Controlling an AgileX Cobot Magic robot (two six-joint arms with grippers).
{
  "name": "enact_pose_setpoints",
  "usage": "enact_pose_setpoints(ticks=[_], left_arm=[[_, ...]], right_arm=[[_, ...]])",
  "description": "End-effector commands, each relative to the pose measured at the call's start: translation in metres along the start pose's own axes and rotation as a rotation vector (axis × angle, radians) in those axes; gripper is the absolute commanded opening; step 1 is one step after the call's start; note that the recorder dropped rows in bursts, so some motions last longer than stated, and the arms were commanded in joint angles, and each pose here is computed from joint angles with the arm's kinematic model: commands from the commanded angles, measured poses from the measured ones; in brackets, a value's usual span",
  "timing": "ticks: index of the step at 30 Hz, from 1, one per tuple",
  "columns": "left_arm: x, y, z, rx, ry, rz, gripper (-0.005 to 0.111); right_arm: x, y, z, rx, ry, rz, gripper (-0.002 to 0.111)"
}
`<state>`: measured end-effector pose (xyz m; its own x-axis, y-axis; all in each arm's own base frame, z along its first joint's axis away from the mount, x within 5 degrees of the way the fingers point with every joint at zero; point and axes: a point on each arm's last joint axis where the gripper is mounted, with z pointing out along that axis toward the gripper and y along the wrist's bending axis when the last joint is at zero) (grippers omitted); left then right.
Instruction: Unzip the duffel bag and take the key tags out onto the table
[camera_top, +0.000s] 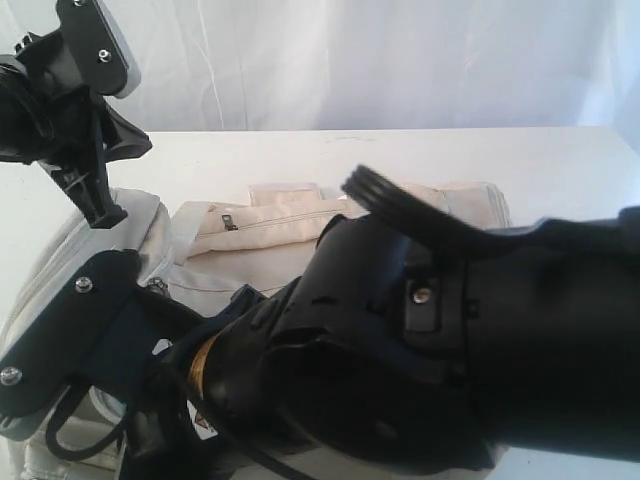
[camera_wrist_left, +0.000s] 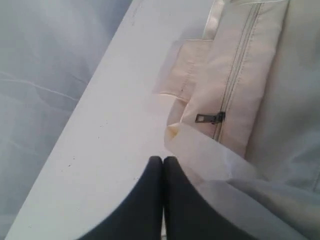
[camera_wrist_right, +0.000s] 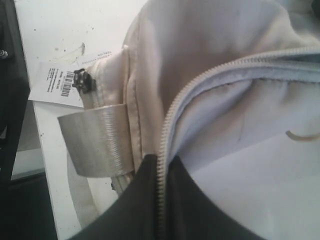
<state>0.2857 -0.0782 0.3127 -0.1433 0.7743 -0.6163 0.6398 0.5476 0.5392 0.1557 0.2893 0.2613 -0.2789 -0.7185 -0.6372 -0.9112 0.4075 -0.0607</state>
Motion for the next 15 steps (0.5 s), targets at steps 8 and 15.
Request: enact_pose_setpoints(ticks=[8, 15], left_arm=[[-0.012, -0.006, -0.044, 0.094, -0.015, -0.049, 0.000], [-0.013, -0.026, -0.102, 0.211, 0.019, -0.191, 0.012]], right_arm=[[-0.002, -0.003, -0.011, 0.008, 0.005, 0.004, 0.033], [-0.013, -0.026, -0.053, 0.096, -0.029, 0.037, 0.050]])
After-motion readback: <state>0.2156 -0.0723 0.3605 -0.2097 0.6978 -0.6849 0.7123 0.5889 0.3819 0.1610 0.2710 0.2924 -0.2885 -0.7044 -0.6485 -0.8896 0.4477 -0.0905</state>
